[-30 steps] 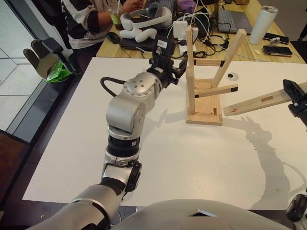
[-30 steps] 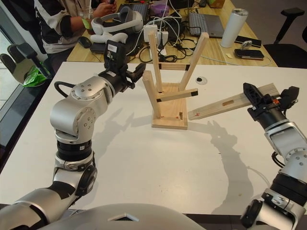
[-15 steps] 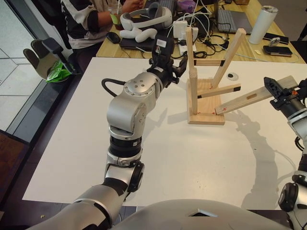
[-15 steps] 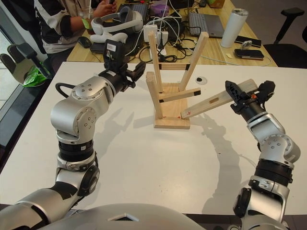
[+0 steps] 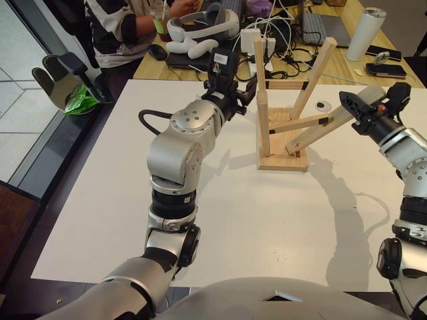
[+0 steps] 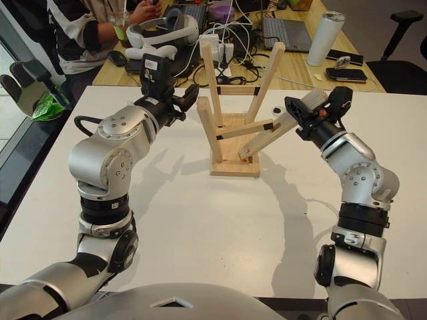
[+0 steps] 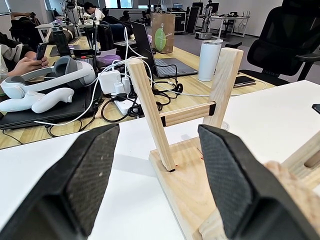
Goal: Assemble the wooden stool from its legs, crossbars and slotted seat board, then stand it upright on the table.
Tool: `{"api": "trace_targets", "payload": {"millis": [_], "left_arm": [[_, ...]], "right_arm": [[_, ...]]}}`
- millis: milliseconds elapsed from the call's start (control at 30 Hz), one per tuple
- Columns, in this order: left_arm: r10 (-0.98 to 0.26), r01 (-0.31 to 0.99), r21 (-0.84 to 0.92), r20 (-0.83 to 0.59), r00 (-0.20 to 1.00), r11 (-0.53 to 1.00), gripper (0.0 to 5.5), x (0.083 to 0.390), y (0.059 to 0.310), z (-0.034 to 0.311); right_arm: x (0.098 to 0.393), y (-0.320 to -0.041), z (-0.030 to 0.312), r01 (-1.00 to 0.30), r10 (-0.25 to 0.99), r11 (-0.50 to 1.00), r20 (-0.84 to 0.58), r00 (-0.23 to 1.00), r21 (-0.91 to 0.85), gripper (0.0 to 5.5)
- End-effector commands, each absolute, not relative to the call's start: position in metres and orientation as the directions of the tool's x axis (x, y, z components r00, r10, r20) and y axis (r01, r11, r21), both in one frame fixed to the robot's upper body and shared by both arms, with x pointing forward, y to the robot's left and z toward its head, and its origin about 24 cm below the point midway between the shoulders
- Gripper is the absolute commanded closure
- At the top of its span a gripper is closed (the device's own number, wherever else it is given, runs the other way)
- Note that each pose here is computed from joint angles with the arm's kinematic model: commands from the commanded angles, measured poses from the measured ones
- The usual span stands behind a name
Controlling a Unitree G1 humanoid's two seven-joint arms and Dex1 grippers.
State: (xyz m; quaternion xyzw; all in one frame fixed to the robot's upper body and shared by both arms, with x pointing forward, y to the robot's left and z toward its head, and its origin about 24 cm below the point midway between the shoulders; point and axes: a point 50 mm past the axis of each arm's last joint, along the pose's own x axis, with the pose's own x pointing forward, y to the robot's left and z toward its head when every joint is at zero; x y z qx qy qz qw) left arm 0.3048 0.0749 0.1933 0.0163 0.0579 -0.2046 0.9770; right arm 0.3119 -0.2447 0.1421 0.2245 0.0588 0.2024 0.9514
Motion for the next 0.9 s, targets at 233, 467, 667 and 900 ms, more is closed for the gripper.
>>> {"api": "trace_targets", "payload": {"millis": [233,467,667,900], "left_arm": [[-0.349,0.352,0.0,-0.114,0.93,0.936,2.59,0.304,0.081,0.191],[-0.265,0.263,-0.032,-0.083,0.961,0.964,2.59,0.305,0.091,0.194],[-0.145,0.144,-0.097,-0.006,0.989,0.985,2.59,0.308,0.101,0.202],[-0.106,0.107,-0.111,0.01,0.994,0.988,2.59,0.307,0.105,0.201]], "right_arm": [[0.312,-0.253,0.16,-0.347,0.387,0.864,-0.039,0.921,0.365,4.53],[0.298,-0.271,0.158,-0.273,0.322,0.886,-0.075,0.944,0.375,4.53],[0.295,-0.265,0.162,-0.268,0.303,0.856,-0.009,0.953,0.442,4.53],[0.28,-0.278,0.138,-0.179,0.248,0.846,-0.072,0.966,0.502,4.53]]}}
